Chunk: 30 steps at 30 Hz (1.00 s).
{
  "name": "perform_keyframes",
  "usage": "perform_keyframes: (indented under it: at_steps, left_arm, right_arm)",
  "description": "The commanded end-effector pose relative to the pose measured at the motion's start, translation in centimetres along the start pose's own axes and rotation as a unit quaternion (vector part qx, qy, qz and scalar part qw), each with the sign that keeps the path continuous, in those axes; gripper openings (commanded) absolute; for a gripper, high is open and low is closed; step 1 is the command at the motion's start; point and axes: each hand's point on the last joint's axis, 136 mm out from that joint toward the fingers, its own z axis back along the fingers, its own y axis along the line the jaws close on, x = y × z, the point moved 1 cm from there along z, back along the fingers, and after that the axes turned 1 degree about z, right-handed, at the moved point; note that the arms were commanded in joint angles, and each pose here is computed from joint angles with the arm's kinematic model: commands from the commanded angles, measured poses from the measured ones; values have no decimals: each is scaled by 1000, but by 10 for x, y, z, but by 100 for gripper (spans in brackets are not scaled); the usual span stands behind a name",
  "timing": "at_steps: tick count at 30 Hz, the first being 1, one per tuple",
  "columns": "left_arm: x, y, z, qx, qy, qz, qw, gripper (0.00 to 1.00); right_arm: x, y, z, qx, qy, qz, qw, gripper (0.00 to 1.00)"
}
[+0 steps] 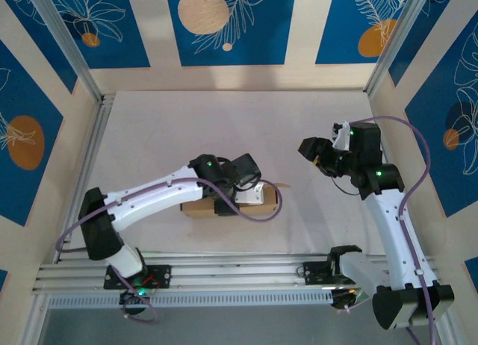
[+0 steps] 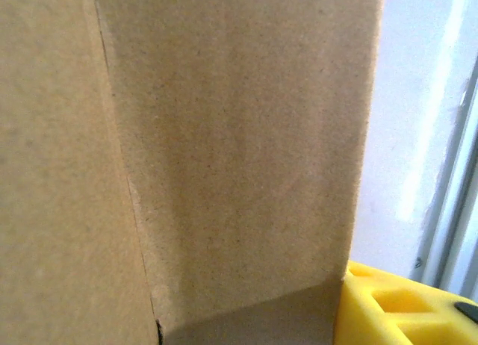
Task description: Fold the paper box
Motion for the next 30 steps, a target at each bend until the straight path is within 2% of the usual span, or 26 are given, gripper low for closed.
perform_keyframes:
  at_steps: [1,3,5,7,9,12,13,15,17,18,21,26,30]
  left_arm:
    - [4,-10,-6,-68,5,16,998,53]
    - [4,-9,-13,-82,14,18,996,52]
    - [3,-7,-18,-86,18,20,996,53]
    - [5,-8,-18,-98,15,22,995,54]
    - [9,-8,-16,-109,3,25,994,54]
    - [11,-7,-14,-114,-7,21,993,56]
    - [12,-7,-14,-115,-9,21,993,56]
    - [13,-6,-16,-114,-8,21,993,57]
    - [14,-7,-16,-121,-8,24,992,57]
    - [15,-8,-17,-122,-10,24,992,57]
    - [12,-8,-19,-118,-9,23,993,57]
    - [11,-4,-16,-101,-18,23,994,57]
    - [10,3,-15,-72,-19,29,997,56]
  right_arm:
    - [-23,19,1,50,66,-25,996,59]
    - [-27,17,3,36,64,23,997,60]
    - [-27,15,5,18,35,116,993,61]
    - [-29,8,2,-10,-10,228,974,61]
    - [-32,10,0,-6,-64,368,928,62]
    - [-23,14,5,-9,-130,487,864,61]
    - [-26,15,3,2,-124,516,848,62]
    - [-46,19,-4,51,-58,599,797,65]
    - [-52,17,-12,39,-25,665,746,67]
    - [-52,17,-14,38,-17,682,730,68]
    - [-60,29,-6,106,20,695,710,68]
    - [-62,30,-2,144,66,697,699,69]
    - [-65,31,0,175,91,675,711,68]
